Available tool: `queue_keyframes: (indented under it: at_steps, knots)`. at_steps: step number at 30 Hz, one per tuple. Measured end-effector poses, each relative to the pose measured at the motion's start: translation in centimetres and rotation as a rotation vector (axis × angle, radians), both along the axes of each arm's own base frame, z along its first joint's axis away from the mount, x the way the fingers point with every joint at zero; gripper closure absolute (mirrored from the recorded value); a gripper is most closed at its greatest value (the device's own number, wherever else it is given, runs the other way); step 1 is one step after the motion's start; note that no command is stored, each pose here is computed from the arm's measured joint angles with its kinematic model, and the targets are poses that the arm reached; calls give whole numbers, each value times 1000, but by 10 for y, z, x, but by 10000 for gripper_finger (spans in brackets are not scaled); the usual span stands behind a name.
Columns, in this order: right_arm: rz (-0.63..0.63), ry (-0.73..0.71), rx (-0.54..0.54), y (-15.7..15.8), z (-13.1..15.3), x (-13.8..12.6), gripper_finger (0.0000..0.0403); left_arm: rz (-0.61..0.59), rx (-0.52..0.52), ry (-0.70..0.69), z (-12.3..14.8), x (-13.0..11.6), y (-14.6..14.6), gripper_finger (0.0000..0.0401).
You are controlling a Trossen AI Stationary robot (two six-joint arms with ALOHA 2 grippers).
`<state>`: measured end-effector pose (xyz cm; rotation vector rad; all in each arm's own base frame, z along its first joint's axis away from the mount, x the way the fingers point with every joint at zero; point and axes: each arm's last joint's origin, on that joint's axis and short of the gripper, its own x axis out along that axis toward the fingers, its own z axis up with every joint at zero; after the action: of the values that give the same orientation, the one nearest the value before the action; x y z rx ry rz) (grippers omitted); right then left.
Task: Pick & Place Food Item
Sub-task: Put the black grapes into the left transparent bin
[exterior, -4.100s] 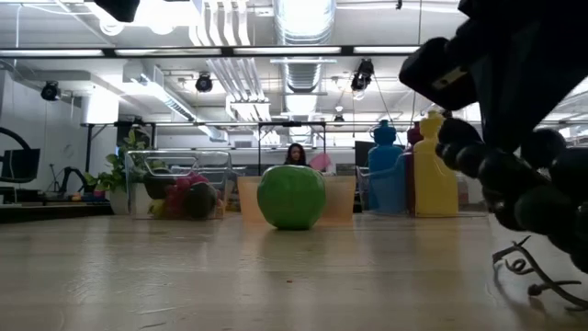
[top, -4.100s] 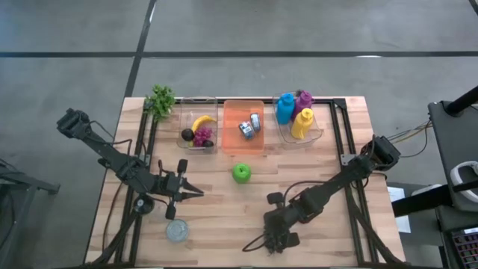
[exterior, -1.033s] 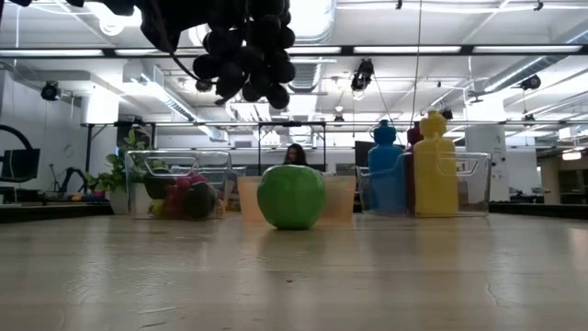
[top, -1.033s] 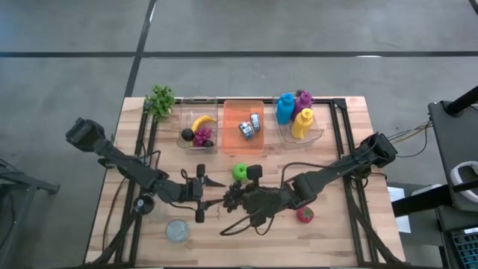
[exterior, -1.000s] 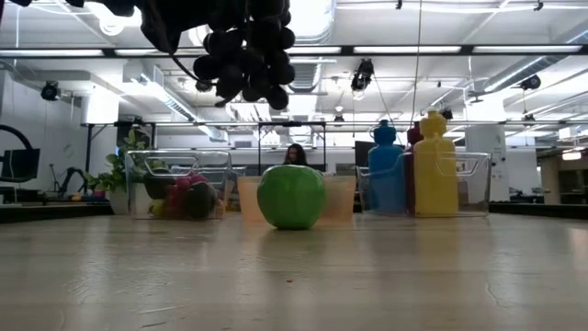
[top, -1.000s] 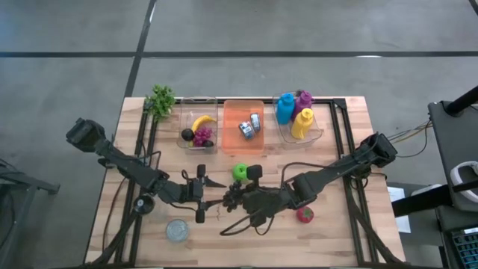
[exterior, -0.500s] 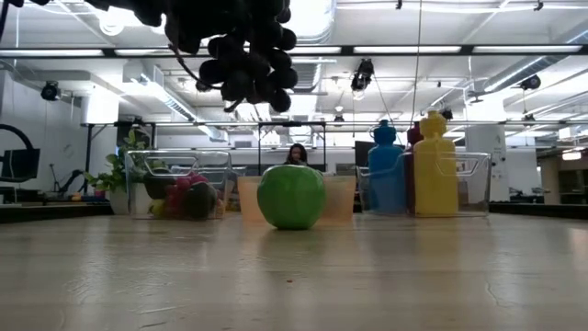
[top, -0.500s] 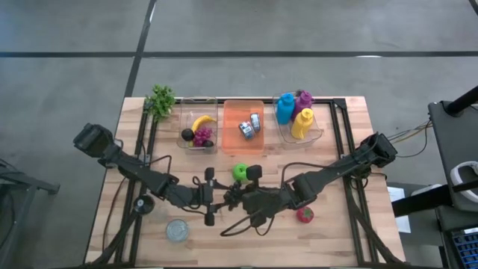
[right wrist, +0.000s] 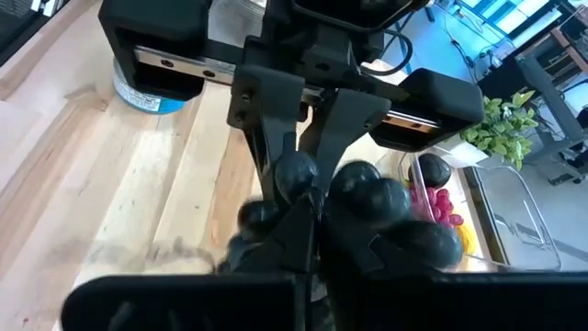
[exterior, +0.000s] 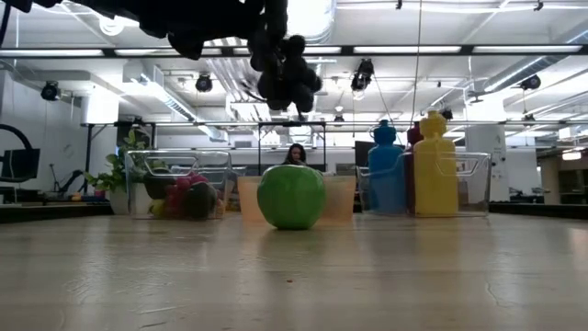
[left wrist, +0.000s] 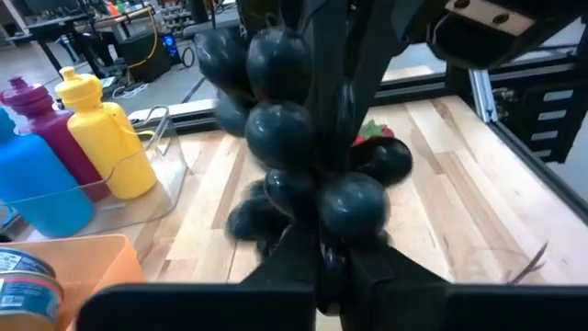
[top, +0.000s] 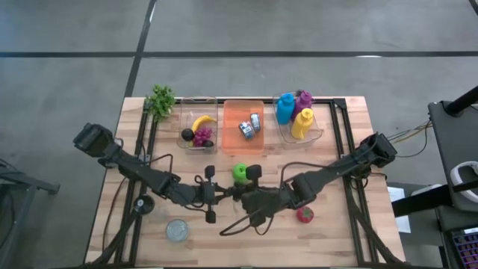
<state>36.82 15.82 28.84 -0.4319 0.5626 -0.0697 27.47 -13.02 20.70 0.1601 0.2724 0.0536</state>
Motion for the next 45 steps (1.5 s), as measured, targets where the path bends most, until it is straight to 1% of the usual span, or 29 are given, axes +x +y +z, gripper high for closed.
queue_keyframes:
  at_steps: [4,7,10,19,26,31,37,40,45]
  knots:
    - [-5,-5,10,0,0,0,389,6,1,2,0,1,2,391]
    - [-2,-6,7,0,0,0,372,4,1,4,0,1,1,394]
    - [1,-9,5,0,1,0,348,-4,0,8,-1,1,2,396]
    - [3,-11,7,1,1,0,259,-5,-1,11,-1,1,2,397]
    - [2,-12,9,1,1,0,215,-4,-1,12,-1,1,3,397]
    - [16,-15,7,4,5,-1,200,7,10,37,-3,2,6,398]
    - [60,-3,-14,16,22,-7,192,49,13,63,2,0,19,388]
    - [76,9,-18,22,32,-11,192,107,1,69,8,-4,28,392]
    - [82,39,-7,29,45,-19,197,217,-7,68,24,-17,43,397]
